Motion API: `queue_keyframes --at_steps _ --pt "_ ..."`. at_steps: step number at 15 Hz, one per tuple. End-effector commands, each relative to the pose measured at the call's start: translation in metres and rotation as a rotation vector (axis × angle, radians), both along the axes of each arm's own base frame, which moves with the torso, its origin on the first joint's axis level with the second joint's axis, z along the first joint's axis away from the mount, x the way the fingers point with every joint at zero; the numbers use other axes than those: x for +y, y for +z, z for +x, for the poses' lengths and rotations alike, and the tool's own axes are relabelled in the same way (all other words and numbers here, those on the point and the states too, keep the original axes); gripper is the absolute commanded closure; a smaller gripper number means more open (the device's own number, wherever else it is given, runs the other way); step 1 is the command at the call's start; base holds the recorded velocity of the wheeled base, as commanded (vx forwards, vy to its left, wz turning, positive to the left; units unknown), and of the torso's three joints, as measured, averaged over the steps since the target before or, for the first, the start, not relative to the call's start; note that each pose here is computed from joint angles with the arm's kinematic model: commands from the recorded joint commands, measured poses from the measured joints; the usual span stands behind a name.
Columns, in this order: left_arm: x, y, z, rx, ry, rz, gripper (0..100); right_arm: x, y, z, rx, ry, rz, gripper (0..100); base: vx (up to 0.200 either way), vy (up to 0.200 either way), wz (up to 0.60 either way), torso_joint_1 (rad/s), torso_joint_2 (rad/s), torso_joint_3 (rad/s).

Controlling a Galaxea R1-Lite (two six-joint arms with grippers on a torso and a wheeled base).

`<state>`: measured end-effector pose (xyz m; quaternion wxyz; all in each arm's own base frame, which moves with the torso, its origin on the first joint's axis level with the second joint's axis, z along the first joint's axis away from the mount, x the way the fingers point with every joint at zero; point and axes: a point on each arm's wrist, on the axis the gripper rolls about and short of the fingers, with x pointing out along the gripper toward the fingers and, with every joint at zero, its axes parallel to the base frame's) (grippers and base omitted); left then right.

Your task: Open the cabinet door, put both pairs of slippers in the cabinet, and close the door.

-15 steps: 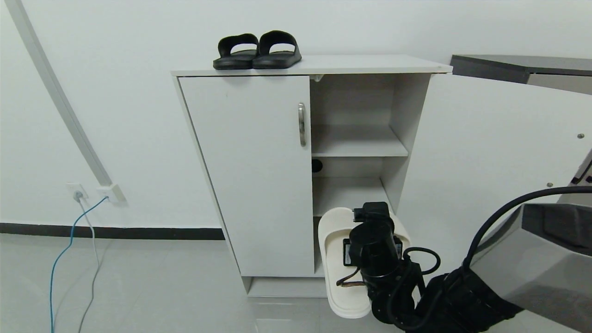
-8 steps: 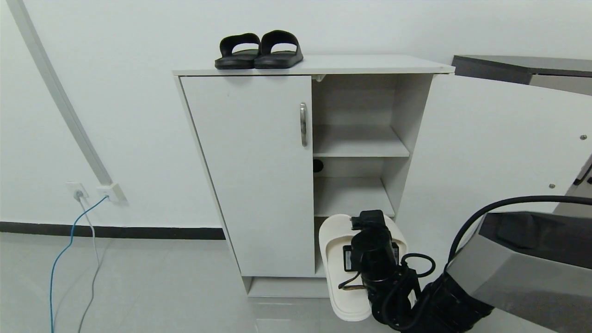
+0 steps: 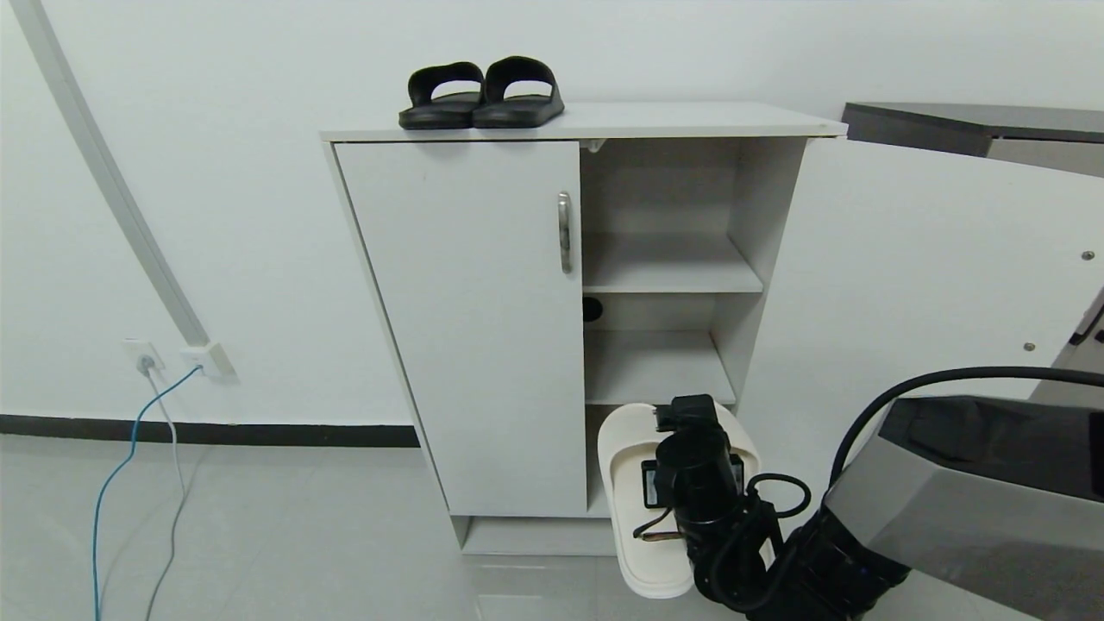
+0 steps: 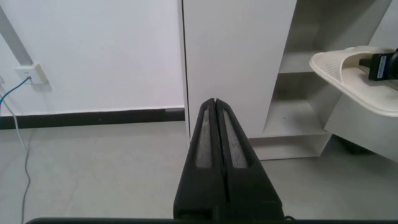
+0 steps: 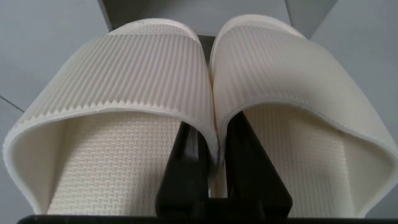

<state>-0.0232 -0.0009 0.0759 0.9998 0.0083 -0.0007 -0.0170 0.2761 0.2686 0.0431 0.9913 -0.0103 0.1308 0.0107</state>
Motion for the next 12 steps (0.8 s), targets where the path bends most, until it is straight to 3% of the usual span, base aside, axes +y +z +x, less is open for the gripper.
queue_keyframes --at_steps 1,12 --pt "0.0 0.0 0.0 0.003 0.0 0.0 100 0.0 0.0 0.0 0.001 0.0 -0.001 100 0.0 0.0 0.0 0.0 0.0 0.0" --pt "0.0 0.0 0.0 0.003 0.0 0.0 100 -0.001 -0.008 0.013 -0.012 -0.02 -0.002 100 0.0 0.0 0.0 0.002 0.0 -0.159"
